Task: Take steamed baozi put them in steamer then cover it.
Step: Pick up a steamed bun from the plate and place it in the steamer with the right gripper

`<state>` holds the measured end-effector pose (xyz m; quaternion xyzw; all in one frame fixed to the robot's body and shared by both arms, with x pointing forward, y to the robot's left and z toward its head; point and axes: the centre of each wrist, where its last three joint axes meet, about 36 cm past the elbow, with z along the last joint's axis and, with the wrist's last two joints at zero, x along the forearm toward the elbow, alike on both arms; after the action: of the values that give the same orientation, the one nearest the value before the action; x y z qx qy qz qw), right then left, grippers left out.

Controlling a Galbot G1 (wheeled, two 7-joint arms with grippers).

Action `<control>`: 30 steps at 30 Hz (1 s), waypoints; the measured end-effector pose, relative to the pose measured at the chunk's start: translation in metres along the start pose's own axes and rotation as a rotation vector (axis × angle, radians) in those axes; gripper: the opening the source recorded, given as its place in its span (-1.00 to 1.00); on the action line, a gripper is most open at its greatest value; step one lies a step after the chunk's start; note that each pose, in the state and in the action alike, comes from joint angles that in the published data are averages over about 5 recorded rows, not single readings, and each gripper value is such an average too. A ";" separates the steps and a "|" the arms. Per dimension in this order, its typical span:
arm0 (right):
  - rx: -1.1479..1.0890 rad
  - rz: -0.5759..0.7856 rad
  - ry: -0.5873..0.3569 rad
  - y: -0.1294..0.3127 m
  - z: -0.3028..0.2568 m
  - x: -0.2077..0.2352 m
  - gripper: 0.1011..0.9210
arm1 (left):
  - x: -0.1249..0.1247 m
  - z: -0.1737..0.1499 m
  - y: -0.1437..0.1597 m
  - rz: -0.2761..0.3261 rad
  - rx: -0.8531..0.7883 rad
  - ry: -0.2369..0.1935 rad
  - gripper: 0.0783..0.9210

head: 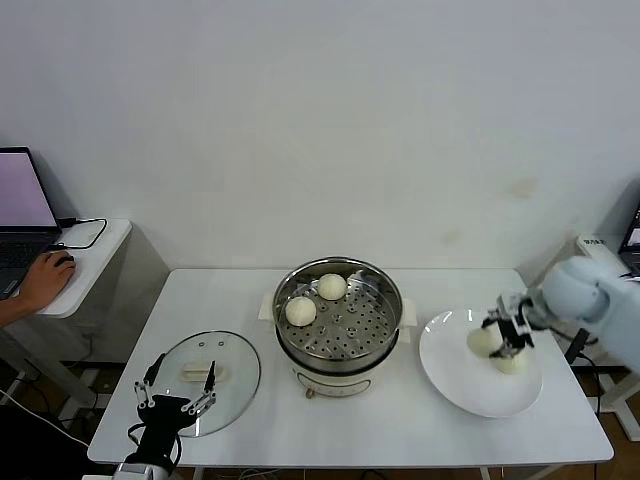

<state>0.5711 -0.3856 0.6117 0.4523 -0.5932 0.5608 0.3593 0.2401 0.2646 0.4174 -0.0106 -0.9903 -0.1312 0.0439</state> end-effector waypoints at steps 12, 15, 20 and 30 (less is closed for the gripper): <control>0.192 0.104 -0.142 -0.059 -0.112 0.059 0.28 | -0.002 -0.005 0.002 -0.007 0.010 -0.016 0.77; 0.258 0.091 -0.183 -0.064 -0.143 0.053 0.28 | -0.002 -0.007 0.003 -0.010 0.011 -0.020 0.77; 0.375 0.051 -0.237 -0.063 -0.188 0.030 0.28 | -0.001 -0.009 0.002 -0.017 0.017 -0.026 0.77; 0.661 -0.033 -0.274 -0.056 -0.254 -0.015 0.28 | 0.000 -0.009 0.004 -0.036 0.021 -0.020 0.77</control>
<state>0.6077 -0.1298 0.6455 0.6247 -0.4149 0.6506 0.1195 0.2405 0.2658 0.4268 0.0062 -0.9921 -0.1214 0.0316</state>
